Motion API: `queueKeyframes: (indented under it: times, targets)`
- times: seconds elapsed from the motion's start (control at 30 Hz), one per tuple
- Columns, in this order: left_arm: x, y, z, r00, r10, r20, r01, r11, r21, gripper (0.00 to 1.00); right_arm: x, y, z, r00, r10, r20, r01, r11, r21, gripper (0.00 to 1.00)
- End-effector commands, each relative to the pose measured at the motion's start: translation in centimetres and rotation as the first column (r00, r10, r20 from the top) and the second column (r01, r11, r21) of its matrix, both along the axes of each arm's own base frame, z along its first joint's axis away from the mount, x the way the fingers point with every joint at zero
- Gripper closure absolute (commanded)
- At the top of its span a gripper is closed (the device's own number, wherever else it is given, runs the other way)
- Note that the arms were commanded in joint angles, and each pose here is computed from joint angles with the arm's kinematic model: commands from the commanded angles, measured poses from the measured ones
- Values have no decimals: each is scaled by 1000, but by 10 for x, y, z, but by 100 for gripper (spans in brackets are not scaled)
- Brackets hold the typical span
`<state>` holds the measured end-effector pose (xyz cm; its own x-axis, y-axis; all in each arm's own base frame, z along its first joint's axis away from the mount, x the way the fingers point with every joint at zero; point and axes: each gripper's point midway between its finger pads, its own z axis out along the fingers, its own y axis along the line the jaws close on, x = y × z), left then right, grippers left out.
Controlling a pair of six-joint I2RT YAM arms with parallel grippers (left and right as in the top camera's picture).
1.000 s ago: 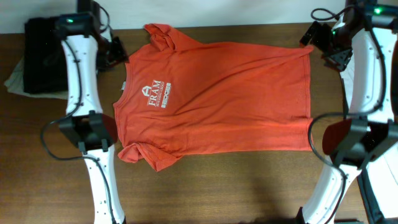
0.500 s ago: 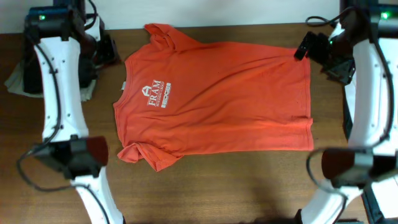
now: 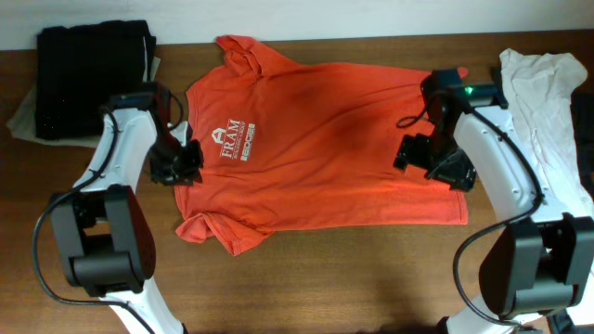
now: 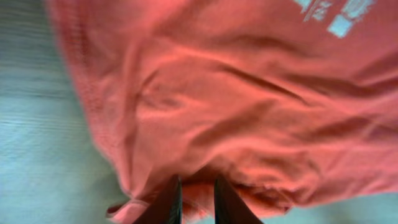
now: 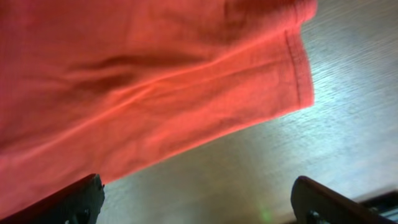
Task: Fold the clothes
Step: 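Release the shoulders and move both grippers down to the hem corners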
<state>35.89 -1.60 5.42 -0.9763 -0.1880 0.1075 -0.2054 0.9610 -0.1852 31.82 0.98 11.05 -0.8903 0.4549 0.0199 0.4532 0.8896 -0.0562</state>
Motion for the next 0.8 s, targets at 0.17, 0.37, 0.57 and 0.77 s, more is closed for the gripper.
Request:
queueKeyframes:
  times: [0.17, 0.37, 0.57, 0.77]
  targets:
    - [-31, -7, -45, 998, 31, -50, -33, 999, -42, 99, -28, -19, -59, 987, -150, -66, 157, 980, 123, 72]
    - [-46, 8, -57, 990, 106, -89, -113, 991, -77, 99, -33, -11, -88, 986, -152, -60, 161, 972, 170, 69]
    - [-65, 25, -64, 965, 209, -156, -224, 970, -89, 99, -51, -7, -111, 978, -187, -92, 201, 963, 180, 69]
    - [-84, 42, -68, 934, 289, -211, -316, 943, -106, 99, -61, -12, -111, 972, -196, -127, 215, 964, 157, 87]
